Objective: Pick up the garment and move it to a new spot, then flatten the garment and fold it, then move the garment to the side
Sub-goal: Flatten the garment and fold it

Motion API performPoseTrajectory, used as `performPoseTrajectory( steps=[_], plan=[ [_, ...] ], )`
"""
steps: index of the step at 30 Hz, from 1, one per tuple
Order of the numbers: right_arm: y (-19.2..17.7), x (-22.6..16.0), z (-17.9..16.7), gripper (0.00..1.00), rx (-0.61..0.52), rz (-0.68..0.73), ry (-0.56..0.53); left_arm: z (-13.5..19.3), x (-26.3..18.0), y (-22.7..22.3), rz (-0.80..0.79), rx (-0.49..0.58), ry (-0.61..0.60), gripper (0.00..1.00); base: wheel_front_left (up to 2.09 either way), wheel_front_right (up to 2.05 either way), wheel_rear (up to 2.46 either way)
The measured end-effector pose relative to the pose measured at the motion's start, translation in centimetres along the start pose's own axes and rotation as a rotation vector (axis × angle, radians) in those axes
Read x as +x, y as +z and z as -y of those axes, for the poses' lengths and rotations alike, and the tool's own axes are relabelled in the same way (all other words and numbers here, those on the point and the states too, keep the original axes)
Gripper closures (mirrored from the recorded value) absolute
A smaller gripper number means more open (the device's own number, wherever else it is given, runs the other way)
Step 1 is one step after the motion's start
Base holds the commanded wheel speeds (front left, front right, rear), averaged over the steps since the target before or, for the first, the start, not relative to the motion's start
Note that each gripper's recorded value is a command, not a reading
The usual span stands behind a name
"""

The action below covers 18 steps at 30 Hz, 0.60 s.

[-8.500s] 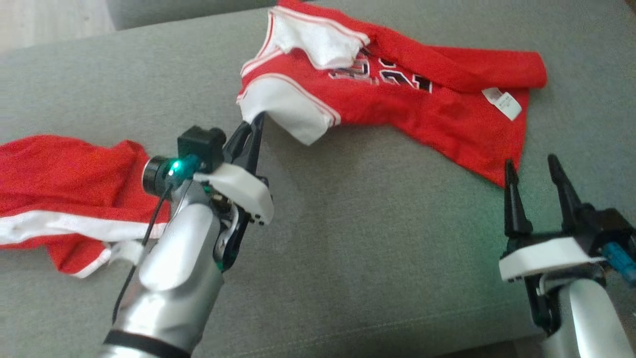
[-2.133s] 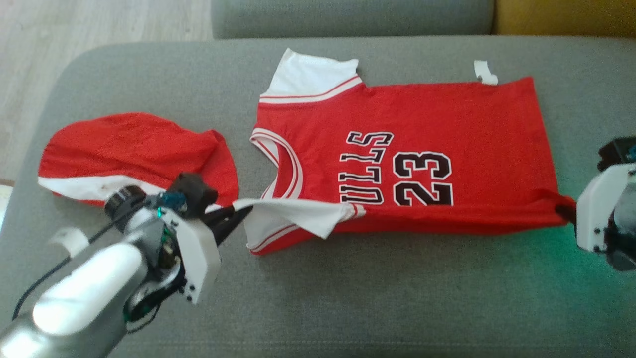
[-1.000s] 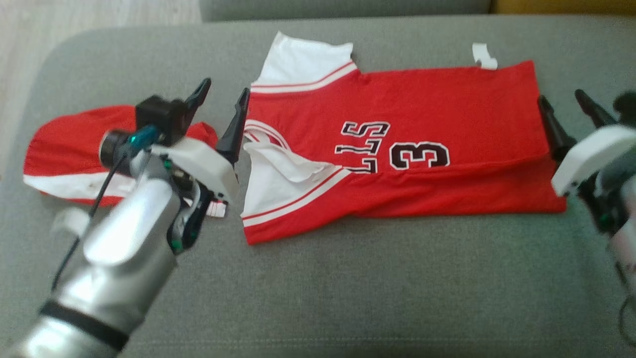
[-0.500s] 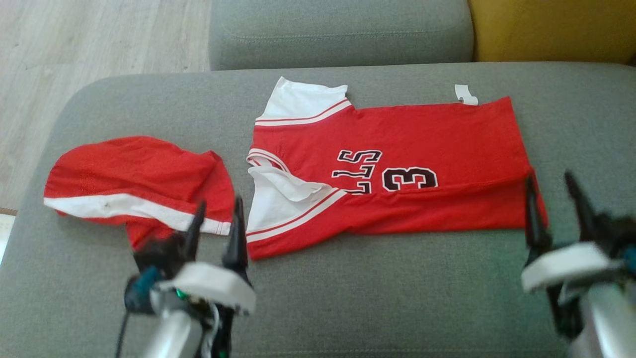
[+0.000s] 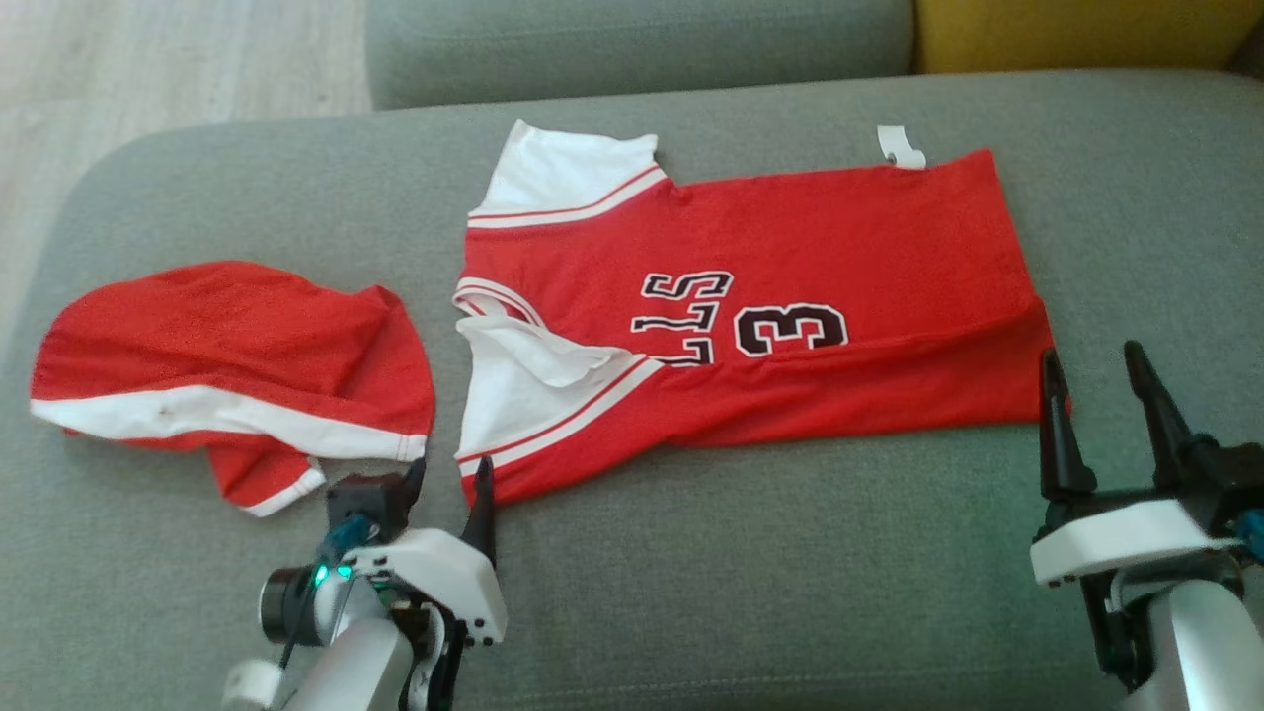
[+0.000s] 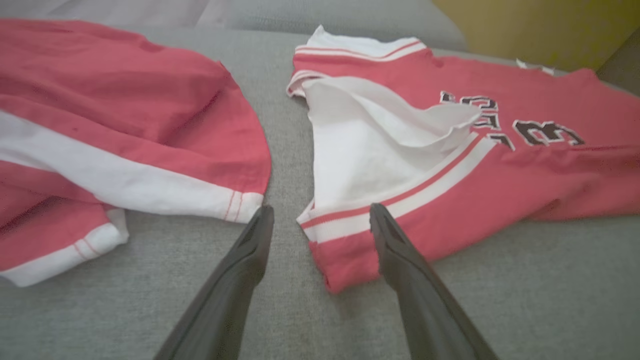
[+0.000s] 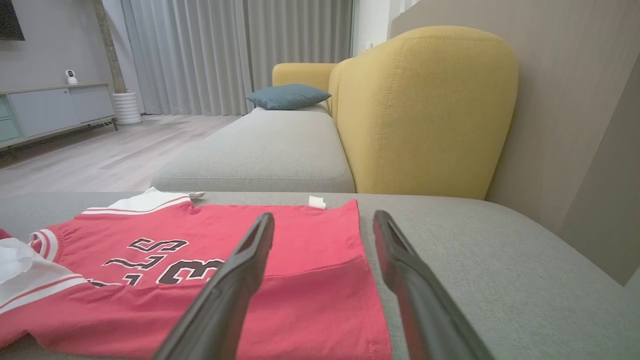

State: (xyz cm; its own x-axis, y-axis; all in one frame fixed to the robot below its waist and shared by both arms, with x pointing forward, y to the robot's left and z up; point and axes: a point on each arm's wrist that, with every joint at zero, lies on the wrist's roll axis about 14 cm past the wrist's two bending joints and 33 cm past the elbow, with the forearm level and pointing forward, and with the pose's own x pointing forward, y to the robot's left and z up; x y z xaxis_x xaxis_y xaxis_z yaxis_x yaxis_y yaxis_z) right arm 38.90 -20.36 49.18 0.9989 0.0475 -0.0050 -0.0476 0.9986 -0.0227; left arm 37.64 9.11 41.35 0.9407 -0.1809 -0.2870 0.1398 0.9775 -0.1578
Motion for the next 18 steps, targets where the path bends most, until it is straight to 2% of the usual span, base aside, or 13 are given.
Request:
performPoseTrajectory(
  steps=[7,13,14,15,18],
  plan=[
    [-0.5,0.0,1.1,0.0,-0.005,-0.021,-0.031,0.0,1.4,-3.9,-0.162,0.057,-0.009,0.0,0.0,0.0,0.0],
    [-0.9,0.2,2.2,0.0,-0.019,-0.038,-0.058,0.6,3.2,-4.1,-0.194,0.086,-0.036,0.0,0.0,0.0,0.0],
    [-0.8,0.4,2.2,0.0,-0.02,-0.037,-0.06,0.7,3.5,-4.0,-0.195,0.092,-0.043,0.65,0.0,0.0,0.0],
    [-0.9,0.5,2.3,0.0,-0.02,-0.046,-0.061,0.8,3.6,-4.0,-0.196,0.097,-0.053,1.0,0.0,0.0,0.0],
    [-1.4,0.8,2.5,0.0,-0.027,-0.078,-0.066,1.1,3.8,-3.8,-0.186,0.099,-0.065,1.0,0.0,0.0,0.0]
  ],
)
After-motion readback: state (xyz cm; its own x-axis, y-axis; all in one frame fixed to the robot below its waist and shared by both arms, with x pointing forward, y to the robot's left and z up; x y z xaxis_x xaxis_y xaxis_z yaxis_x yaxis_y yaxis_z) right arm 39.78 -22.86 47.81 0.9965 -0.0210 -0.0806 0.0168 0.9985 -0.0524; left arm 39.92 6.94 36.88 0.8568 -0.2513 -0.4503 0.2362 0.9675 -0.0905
